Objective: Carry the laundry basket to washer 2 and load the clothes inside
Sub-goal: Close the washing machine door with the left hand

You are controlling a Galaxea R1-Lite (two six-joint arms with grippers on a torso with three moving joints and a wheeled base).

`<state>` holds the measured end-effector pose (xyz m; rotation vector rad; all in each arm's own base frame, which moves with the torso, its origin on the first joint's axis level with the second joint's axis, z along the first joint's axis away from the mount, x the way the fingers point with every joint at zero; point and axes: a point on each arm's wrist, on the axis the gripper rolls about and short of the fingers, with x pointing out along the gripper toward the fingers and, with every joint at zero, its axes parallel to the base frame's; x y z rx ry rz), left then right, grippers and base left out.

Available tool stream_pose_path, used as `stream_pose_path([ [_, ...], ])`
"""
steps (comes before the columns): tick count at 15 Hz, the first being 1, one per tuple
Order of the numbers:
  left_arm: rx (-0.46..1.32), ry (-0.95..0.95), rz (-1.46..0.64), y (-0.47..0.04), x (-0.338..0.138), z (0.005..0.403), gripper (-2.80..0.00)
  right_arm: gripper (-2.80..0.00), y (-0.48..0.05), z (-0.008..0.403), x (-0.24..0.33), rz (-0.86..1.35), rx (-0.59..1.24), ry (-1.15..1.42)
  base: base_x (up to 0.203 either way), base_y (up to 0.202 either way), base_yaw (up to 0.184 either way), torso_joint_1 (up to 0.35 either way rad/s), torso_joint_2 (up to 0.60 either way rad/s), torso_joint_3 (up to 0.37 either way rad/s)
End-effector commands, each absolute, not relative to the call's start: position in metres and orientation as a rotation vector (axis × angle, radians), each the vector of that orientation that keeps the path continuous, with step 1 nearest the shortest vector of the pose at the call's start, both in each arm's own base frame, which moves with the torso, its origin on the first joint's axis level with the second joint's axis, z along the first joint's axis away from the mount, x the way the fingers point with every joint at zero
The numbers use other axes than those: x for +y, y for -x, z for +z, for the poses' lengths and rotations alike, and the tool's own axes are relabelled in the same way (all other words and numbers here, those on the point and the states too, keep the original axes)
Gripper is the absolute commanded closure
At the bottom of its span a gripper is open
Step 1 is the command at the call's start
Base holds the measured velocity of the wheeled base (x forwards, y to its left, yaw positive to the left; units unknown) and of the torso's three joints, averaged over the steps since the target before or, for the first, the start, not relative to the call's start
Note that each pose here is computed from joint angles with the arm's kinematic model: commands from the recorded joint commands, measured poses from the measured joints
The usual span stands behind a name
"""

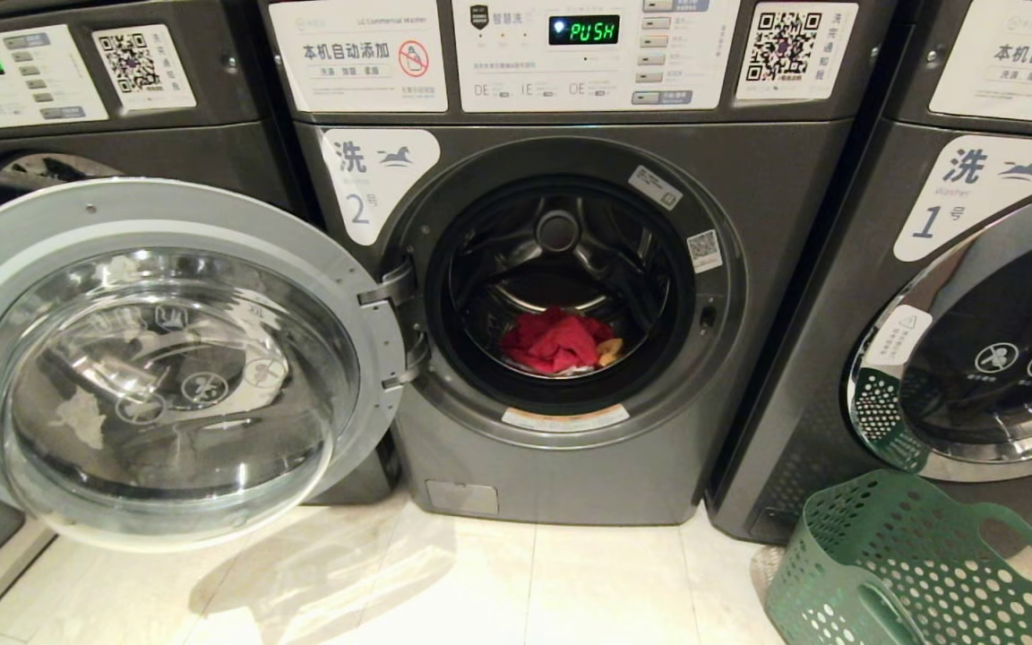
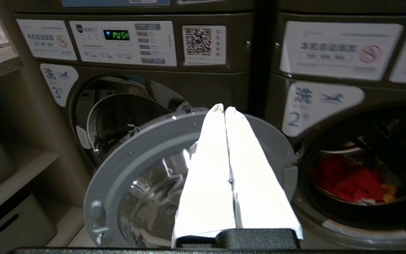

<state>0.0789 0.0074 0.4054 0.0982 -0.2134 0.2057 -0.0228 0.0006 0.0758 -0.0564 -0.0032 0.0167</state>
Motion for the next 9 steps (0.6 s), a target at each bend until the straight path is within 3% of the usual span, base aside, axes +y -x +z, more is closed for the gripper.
stream_pose_path([
  [1,-0.049,-0.103,0.257,-0.191,0.025,0.404,0.00,0.00,0.023,0.076,0.001,0.017,-0.002,0.050,0.000,0.000,0.000,0.000,0.00,0.000],
  [4,0.040,-0.089,0.390,-0.246,0.088,0.393,0.00,0.00,0.023,0.076,0.001,0.013,-0.003,0.017,0.000,0.000,0.000,0.000,0.00,0.000],
  [9,0.119,-0.047,0.246,-0.269,0.147,0.370,0.00,0.00,0.023,0.076,0.001,0.014,-0.003,0.017,0.000,0.000,0.000,0.000,0.00,0.000],
])
